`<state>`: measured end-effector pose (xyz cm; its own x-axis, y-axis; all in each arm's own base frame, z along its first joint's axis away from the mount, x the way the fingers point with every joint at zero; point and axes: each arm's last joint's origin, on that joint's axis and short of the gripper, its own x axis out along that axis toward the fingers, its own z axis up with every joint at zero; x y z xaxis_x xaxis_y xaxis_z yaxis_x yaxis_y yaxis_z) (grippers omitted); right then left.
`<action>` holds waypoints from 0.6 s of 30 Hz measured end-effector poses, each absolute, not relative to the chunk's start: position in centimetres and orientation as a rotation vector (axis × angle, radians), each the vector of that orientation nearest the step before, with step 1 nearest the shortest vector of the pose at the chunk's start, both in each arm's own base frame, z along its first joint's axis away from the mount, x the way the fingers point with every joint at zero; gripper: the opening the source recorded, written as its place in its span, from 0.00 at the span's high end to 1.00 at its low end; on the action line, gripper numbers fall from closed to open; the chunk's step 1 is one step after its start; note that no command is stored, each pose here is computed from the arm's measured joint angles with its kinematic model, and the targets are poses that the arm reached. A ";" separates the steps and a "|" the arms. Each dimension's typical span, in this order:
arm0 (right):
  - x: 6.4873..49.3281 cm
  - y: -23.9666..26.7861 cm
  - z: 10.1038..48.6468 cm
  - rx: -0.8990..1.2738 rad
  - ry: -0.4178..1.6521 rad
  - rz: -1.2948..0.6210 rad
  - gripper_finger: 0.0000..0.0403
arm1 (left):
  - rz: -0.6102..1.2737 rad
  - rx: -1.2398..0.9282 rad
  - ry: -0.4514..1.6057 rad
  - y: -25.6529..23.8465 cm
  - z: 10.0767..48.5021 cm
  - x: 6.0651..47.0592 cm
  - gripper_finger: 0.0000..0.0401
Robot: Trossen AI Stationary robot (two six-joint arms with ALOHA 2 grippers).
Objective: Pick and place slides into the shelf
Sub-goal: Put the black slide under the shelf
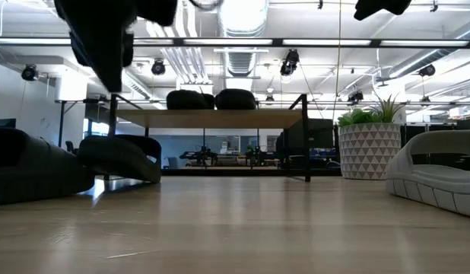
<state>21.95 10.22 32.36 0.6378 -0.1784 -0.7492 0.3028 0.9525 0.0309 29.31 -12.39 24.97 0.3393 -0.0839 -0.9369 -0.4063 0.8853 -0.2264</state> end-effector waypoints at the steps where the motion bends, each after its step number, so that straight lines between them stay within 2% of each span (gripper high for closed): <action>1: 21.9 10.2 32.4 0.159 0.836 -0.276 0.82 | 0.223 -0.465 1.238 -12.4 24.5 29.6 0.98; 5: 22.0 10.2 32.4 0.160 0.834 -0.278 0.82 | 0.208 -0.387 1.295 -12.8 22.9 30.6 1.00; 13: 22.0 10.1 32.4 0.169 0.820 -0.304 0.82 | 0.209 -0.205 1.464 -13.1 22.3 32.3 1.00; 18: 22.0 10.1 32.4 0.187 0.817 -0.311 0.82 | 0.223 -0.178 1.541 -12.3 21.0 33.0 1.00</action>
